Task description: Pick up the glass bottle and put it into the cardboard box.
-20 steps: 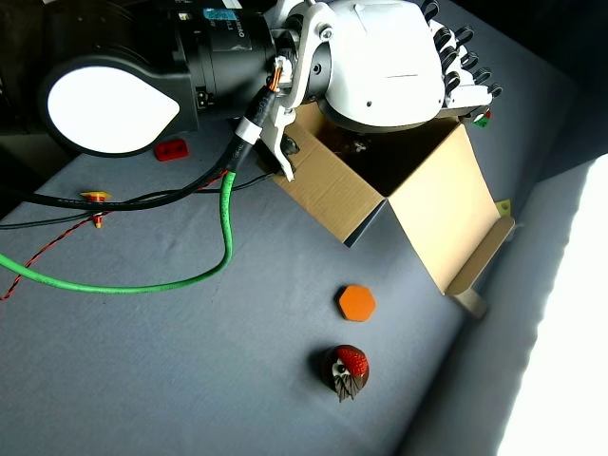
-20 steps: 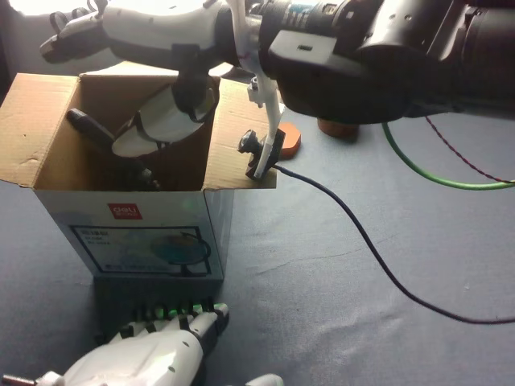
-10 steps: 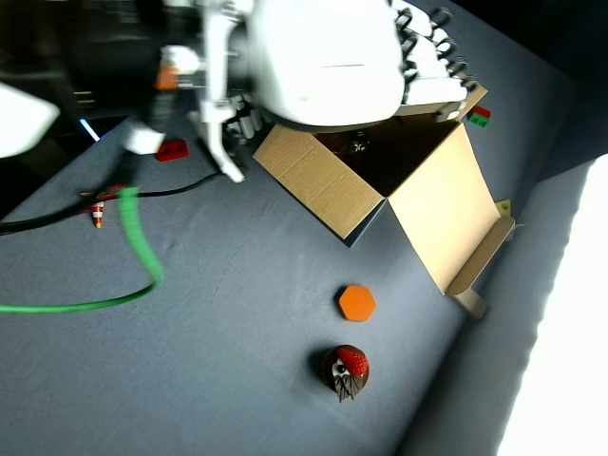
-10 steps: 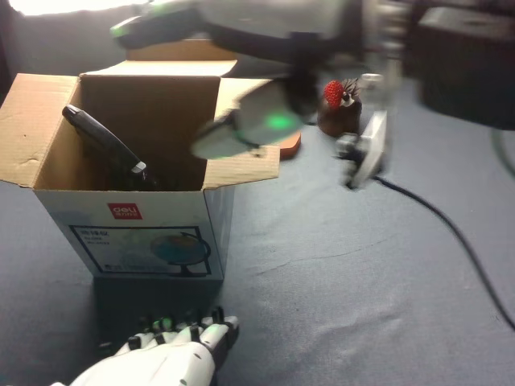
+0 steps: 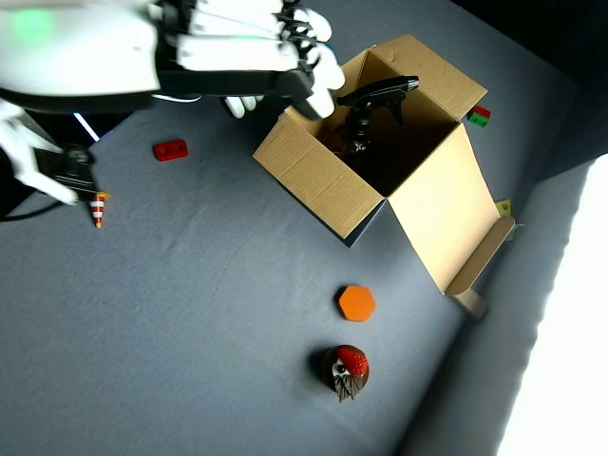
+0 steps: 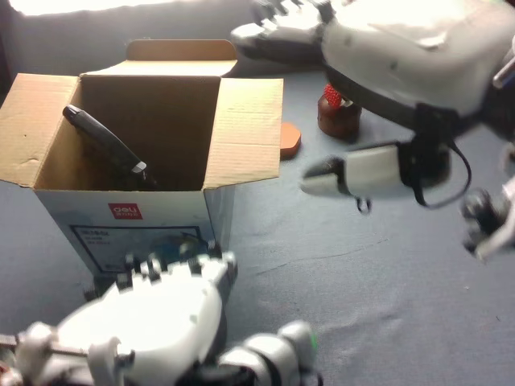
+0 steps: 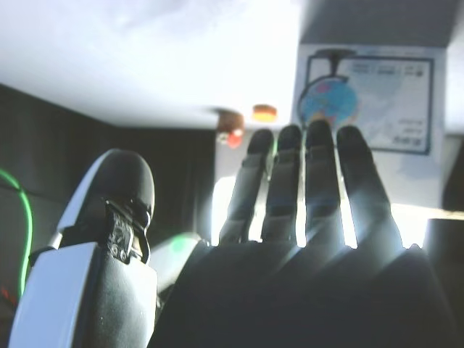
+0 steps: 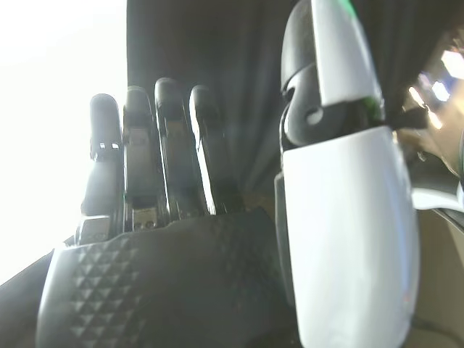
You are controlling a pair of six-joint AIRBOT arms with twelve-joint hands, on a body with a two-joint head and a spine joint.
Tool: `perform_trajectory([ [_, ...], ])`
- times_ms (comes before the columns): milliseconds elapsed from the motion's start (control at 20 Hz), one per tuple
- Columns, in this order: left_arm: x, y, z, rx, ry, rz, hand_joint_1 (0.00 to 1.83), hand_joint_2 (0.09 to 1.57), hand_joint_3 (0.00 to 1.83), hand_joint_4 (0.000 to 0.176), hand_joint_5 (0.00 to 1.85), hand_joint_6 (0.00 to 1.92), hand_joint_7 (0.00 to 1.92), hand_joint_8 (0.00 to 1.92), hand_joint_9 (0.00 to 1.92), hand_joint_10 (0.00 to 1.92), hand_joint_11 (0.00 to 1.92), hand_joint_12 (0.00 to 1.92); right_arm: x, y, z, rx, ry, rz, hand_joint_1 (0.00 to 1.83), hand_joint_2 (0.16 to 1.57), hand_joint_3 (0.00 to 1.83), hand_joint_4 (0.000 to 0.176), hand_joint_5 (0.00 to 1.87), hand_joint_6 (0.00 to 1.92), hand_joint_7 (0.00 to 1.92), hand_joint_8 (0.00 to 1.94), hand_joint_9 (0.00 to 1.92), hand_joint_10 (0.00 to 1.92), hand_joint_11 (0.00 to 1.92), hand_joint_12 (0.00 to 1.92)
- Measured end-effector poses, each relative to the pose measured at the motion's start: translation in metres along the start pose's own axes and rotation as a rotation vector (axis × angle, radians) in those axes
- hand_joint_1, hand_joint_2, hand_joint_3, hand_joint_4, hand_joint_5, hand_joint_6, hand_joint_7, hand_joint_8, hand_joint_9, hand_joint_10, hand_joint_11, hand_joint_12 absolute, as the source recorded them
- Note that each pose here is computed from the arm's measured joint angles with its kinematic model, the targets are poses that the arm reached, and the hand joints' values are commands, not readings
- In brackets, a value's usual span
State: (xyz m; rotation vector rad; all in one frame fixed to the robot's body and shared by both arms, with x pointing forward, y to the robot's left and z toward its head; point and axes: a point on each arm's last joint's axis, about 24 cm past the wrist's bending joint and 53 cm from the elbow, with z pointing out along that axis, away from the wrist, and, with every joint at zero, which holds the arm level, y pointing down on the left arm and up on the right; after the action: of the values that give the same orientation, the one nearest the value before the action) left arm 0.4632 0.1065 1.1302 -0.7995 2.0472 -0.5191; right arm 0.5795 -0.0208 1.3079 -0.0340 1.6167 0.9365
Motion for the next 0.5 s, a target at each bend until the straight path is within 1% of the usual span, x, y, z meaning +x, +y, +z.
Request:
perform_trajectory([
  [50, -0.006, -0.008, -0.002, 0.014, -0.018, 0.000, 0.06, 1.26, 0.00, 0.000, 0.17, 0.02, 0.16, 0.01, 0.12, 0.01, 0.00, 0.00, 0.006, -0.007, -0.005, 0.062, 0.022, 0.004, 0.64, 1.05, 0.03, 0.000, 0.34, 0.02, 0.43, 0.03, 0.34, 0.14, 0.00, 1.00],
  [100, -0.013, -0.014, -0.003, 0.021, -0.035, -0.003, 0.06, 1.26, 0.00, 0.000, 0.27, 0.03, 0.29, 0.01, 0.20, 0.02, 0.00, 0.00, 0.017, -0.013, -0.013, 0.120, 0.053, -0.006, 0.50, 1.10, 0.04, 0.000, 0.41, 0.05, 0.51, 0.05, 0.42, 0.19, 0.00, 1.17],
  [150, -0.016, -0.018, -0.004, 0.029, -0.043, -0.005, 0.07, 1.27, 0.01, 0.000, 0.41, 0.04, 0.48, 0.06, 0.39, 0.04, 0.00, 0.24, 0.023, -0.015, -0.017, 0.151, 0.069, 0.009, 0.43, 1.14, 0.01, 0.000, 0.51, 0.10, 0.62, 0.07, 0.44, 0.44, 0.00, 1.38],
  [200, -0.019, -0.022, -0.005, 0.034, -0.049, -0.010, 0.08, 1.27, 0.01, 0.000, 0.57, 0.08, 0.68, 0.13, 0.58, 0.21, 0.00, 0.80, 0.028, -0.015, -0.022, 0.174, 0.079, 0.035, 0.41, 1.17, 0.01, 0.000, 0.61, 0.25, 0.74, 0.19, 0.46, 0.80, 0.07, 1.55],
  [250, -0.023, -0.027, -0.007, 0.038, -0.055, -0.002, 0.09, 1.28, 0.00, 0.000, 0.67, 0.16, 0.74, 0.36, 0.53, 0.69, 0.00, 1.23, 0.031, -0.014, -0.025, 0.183, 0.076, 0.087, 0.42, 1.20, 0.01, 0.000, 0.63, 0.49, 0.77, 0.44, 0.48, 1.07, 0.16, 1.64],
  [300, -0.026, -0.030, -0.007, 0.040, -0.060, 0.009, 0.12, 1.29, 0.00, 0.000, 0.65, 0.57, 0.65, 0.92, 0.49, 1.19, 0.11, 1.53, 0.031, -0.013, -0.026, 0.188, 0.067, 0.140, 0.45, 1.23, 0.01, 0.000, 0.68, 0.79, 0.81, 0.78, 0.56, 1.27, 0.30, 1.71],
  [350, -0.029, -0.033, -0.007, 0.045, -0.066, 0.005, 0.17, 1.28, 0.00, 0.000, 0.62, 0.99, 0.62, 1.30, 0.50, 1.51, 0.24, 1.79, 0.031, -0.015, -0.026, 0.197, 0.062, 0.183, 0.49, 1.26, 0.01, 0.000, 0.76, 0.99, 0.87, 1.02, 0.66, 1.42, 0.45, 1.81],
  [400, -0.033, -0.036, -0.007, 0.050, -0.078, 0.000, 0.26, 1.30, 0.00, 0.000, 0.71, 1.26, 0.73, 1.52, 0.62, 1.73, 0.48, 1.90, 0.033, -0.021, -0.027, 0.223, 0.062, 0.243, 0.56, 1.29, 0.02, 0.000, 0.86, 1.17, 0.97, 1.24, 0.82, 1.59, 0.69, 1.90],
  [450, -0.035, -0.039, -0.009, 0.054, -0.079, -0.004, 0.32, 1.31, 0.00, 0.000, 0.77, 1.37, 0.82, 1.59, 0.74, 1.80, 0.61, 1.92, 0.036, -0.028, -0.028, 0.245, 0.064, 0.271, 0.59, 1.30, 0.01, 0.000, 0.91, 1.26, 1.01, 1.34, 0.90, 1.66, 0.82, 1.92],
  [500, -0.036, -0.042, -0.009, 0.063, -0.082, -0.004, 0.39, 1.33, 0.00, 0.000, 0.83, 1.48, 0.91, 1.62, 0.87, 1.83, 0.74, 1.92, 0.037, -0.031, -0.028, 0.256, 0.065, 0.282, 0.61, 1.31, 0.01, 0.000, 0.95, 1.35, 1.06, 1.42, 0.97, 1.74, 0.93, 1.92],
])
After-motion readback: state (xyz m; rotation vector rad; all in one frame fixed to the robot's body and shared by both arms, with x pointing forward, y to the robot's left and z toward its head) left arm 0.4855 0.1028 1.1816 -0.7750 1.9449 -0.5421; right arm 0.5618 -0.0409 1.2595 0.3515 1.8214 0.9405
